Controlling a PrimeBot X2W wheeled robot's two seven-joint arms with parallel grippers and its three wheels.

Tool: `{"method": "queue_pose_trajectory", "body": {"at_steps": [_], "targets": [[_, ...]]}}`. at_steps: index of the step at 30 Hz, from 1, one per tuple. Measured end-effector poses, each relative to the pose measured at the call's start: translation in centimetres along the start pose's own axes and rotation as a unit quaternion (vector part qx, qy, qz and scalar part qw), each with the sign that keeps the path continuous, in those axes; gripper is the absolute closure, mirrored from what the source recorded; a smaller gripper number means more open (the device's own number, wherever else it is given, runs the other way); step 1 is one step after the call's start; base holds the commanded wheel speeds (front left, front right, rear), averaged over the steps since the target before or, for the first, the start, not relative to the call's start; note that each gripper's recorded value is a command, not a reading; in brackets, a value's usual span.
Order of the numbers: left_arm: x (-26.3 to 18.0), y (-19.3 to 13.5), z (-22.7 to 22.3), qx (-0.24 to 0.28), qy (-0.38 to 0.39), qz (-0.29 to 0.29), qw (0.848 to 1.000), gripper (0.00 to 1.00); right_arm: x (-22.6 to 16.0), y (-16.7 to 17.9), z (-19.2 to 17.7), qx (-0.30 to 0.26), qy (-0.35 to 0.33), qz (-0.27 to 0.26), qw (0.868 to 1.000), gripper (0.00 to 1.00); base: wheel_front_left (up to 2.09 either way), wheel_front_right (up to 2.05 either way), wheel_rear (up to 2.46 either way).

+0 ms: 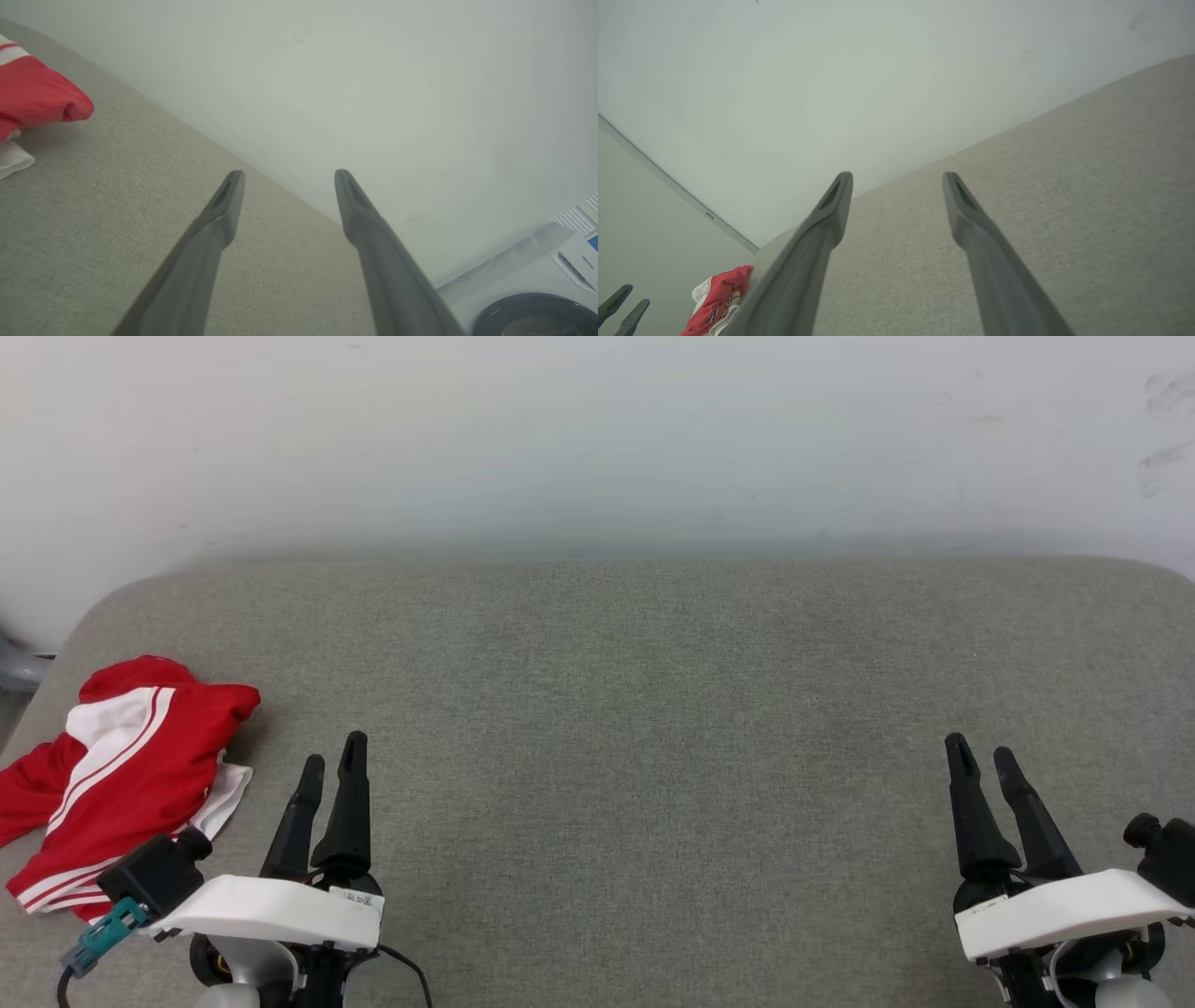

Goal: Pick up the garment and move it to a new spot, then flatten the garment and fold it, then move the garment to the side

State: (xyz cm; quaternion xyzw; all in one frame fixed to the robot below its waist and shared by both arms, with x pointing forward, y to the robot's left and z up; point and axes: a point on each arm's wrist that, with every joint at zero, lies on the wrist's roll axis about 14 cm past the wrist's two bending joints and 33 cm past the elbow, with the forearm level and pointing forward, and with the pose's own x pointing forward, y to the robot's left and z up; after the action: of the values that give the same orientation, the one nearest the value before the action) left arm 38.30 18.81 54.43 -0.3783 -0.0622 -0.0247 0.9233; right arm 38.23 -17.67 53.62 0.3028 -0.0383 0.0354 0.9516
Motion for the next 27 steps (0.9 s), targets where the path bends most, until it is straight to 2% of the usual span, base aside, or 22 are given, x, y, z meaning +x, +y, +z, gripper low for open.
{"method": "queue_pose_trajectory", "body": {"at_steps": [14, 27], "targets": [[-0.26, -0.14, 0.11, 0.150, 0.005, -0.019, 0.988, 0.00, -0.18, 0.64, -0.26, -0.117, 0.014, 0.014, 0.993, 0.00, 0.00, 0.00, 0.00], [-0.62, 0.16, -0.64, 0.232, 0.015, -0.023, 0.972, 0.00, -0.30, 0.44, -0.34, -0.198, 0.025, 0.014, 0.980, 0.00, 0.00, 0.00, 0.00]]}}
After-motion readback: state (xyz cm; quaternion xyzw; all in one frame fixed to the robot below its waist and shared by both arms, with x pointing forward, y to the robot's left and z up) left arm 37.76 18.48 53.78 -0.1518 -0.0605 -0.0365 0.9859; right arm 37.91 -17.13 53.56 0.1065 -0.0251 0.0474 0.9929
